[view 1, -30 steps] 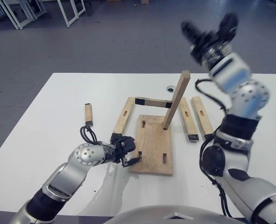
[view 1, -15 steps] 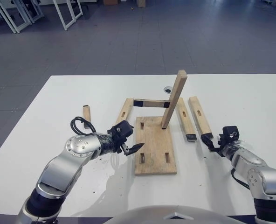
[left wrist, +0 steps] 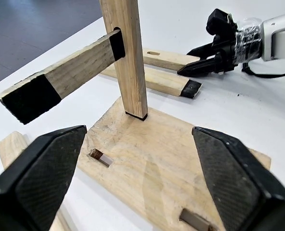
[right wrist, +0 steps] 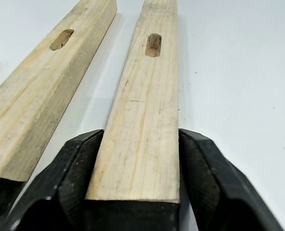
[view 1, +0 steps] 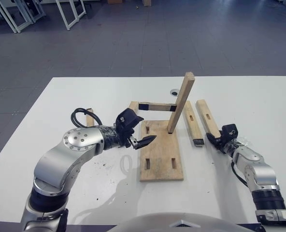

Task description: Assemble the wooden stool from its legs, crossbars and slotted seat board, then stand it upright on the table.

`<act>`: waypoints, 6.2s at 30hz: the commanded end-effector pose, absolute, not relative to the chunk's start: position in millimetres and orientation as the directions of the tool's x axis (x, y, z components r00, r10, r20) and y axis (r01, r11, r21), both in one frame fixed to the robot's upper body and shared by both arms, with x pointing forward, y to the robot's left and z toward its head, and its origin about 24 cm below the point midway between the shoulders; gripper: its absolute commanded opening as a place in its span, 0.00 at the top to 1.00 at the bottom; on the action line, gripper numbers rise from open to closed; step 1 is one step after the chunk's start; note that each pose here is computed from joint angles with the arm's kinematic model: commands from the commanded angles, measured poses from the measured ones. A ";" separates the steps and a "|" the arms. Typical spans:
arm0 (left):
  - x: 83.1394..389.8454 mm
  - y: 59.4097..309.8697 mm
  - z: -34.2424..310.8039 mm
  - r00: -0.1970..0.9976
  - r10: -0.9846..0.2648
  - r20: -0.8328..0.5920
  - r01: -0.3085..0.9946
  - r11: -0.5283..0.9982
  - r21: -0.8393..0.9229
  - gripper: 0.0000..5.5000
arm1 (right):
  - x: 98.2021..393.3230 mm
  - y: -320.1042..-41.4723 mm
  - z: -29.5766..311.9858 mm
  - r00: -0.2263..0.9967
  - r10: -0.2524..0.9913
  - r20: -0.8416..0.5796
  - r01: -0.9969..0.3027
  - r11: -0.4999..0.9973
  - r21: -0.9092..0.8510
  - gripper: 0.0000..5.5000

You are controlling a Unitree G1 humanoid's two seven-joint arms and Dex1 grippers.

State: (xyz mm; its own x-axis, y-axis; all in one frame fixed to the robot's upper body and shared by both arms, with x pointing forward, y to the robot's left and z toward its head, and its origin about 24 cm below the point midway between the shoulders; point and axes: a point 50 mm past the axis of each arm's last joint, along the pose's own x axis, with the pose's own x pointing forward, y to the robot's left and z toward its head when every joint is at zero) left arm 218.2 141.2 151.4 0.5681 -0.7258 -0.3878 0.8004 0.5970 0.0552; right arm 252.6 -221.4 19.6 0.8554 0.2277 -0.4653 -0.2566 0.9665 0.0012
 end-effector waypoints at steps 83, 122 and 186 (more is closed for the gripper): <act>243.2 189.2 105.8 0.493 -0.870 -0.024 0.845 0.486 -0.223 0.63 | 187.6 -184.5 69.5 0.340 0.602 -0.722 -0.840 0.540 0.055 0.36; 264.9 190.9 58.4 0.274 -0.928 -0.253 0.911 0.335 -0.241 0.63 | 199.9 -179.9 66.0 0.312 0.615 -0.724 -0.885 0.466 0.014 0.36; 255.7 190.1 -7.0 0.060 -0.735 -0.676 0.922 0.299 -0.244 0.63 | 244.8 -67.5 183.6 0.699 0.706 0.114 -0.704 0.652 0.281 0.76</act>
